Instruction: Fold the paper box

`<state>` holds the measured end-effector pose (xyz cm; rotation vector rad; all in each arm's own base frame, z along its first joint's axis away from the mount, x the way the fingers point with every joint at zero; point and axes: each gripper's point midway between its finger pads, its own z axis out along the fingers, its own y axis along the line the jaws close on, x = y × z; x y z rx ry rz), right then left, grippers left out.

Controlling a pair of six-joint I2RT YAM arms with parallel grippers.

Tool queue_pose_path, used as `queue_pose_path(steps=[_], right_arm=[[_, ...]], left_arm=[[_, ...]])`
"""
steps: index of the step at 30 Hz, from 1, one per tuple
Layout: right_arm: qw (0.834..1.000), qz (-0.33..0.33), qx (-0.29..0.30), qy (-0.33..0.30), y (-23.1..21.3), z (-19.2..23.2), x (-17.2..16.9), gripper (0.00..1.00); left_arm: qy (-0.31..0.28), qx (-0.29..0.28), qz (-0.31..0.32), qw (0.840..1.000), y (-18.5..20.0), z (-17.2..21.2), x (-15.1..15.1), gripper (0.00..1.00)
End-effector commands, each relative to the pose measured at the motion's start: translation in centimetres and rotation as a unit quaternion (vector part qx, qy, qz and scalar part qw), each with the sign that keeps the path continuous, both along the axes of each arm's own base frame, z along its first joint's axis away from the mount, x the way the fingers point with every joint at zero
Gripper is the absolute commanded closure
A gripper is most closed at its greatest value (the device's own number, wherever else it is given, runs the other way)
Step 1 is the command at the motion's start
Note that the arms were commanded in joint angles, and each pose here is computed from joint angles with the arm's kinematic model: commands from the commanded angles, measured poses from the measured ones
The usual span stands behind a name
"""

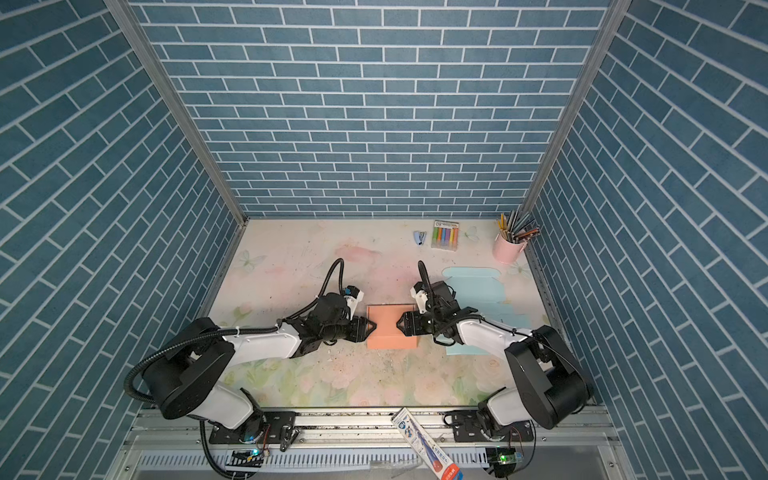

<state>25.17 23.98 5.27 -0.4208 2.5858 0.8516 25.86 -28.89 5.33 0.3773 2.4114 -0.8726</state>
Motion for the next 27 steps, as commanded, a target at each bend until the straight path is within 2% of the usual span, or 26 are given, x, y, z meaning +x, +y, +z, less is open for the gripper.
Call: queue_pose_path(steps=[1,8,12,17,21,27], right_arm=[[0.999,0.033,0.015,-0.028,1.7,1.3,0.9,0.25],[0.998,0.052,0.017,-0.024,3.1,1.1,1.3,0.25],[0.999,0.024,0.000,-0.028,1.1,1.2,0.9,0.17],[1.000,0.015,-0.005,-0.023,-0.6,1.2,-0.9,0.12],[1.000,0.023,0.004,-0.001,-0.8,0.3,-2.5,0.12],[0.998,0.059,0.017,-0.004,0.3,0.3,-3.9,0.12]], left_arm=[[-0.012,-0.016,0.002,1.000,-0.3,0.7,0.5,0.47],[-0.011,-0.007,0.019,1.000,1.0,0.1,0.6,0.49],[-0.006,-0.001,0.032,0.999,2.3,-0.6,0.8,0.51],[0.001,0.001,0.028,1.000,2.6,-1.1,0.6,0.51],[0.002,-0.003,0.027,1.000,2.6,-0.9,0.4,0.51],[0.004,-0.011,0.022,1.000,2.4,-0.7,0.0,0.50]])
